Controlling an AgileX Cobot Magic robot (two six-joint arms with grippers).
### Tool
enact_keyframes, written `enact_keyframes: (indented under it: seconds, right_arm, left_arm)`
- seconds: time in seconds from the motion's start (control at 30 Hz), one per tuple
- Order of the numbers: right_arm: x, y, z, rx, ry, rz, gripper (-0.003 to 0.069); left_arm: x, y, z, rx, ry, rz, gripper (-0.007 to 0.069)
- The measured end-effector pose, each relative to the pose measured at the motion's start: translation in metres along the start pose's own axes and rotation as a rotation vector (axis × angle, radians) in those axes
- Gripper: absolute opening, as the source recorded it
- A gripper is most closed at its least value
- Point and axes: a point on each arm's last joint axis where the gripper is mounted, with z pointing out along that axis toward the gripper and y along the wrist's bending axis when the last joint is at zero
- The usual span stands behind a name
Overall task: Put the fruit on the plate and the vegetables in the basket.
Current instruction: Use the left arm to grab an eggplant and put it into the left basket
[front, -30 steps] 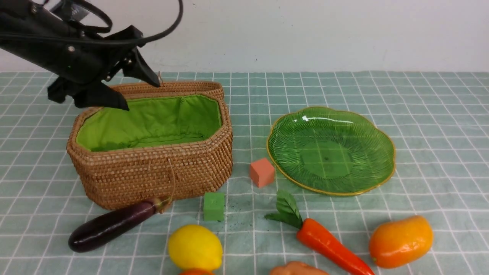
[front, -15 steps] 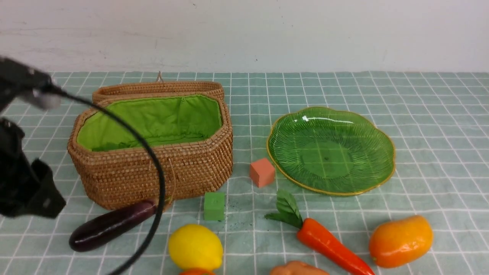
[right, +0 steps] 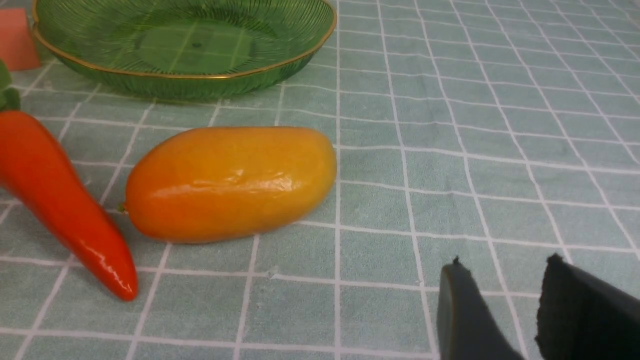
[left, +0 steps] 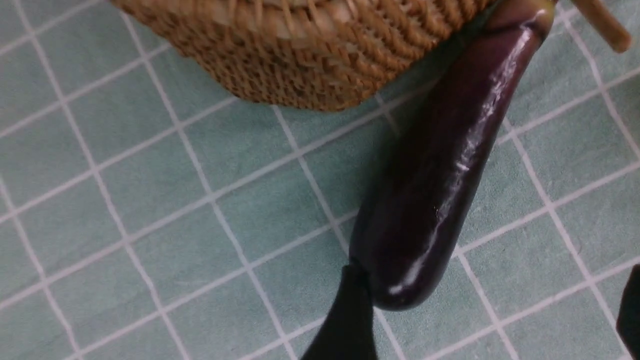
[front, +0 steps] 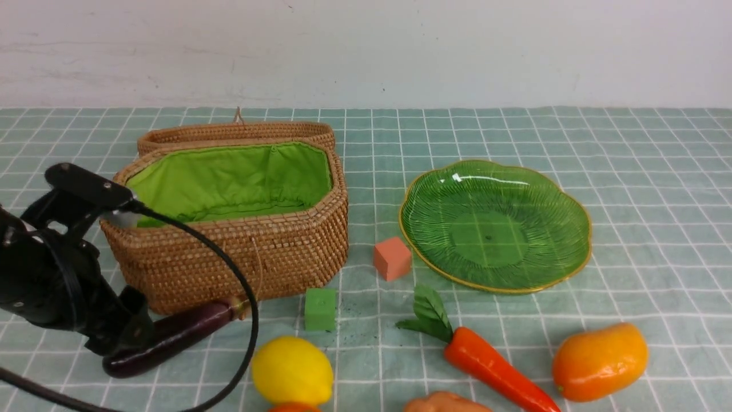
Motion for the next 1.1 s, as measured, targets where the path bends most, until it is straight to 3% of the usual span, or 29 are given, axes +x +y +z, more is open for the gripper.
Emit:
enact_keyframes:
  seconds: [0.2,0.37,0.53,0.87,1.1]
  right_arm:
    - [0.000,0.000,0.000,0.000,0.000,0.000,0.0240]
    - [0.000,0.000,0.000,0.000,0.000,0.000,0.0240]
    - [0.000,0.000,0.000,0.001,0.000,-0.001,0.0240]
    - [0.000,0.000,0.000,0.000,0.000,0.000,0.0240]
    - [0.000,0.000,0.000,0.000,0.000,0.000,0.0240]
  left_arm:
    - [0.000,0.005,0.045,0.023,0.076,0.022,0.0648]
    - [0.000,0.008,0.068,0.018,0.084,0.018,0.0572]
    - [0.002,0.007,0.072,0.030,0.110,0.019,0.0429]
    - [0.012,-0.001,0.050,0.120,0.216,0.136,0.0425]
    - [-0.005,-0.001,-0.011,0.063,0.068,0.233,0.0424]
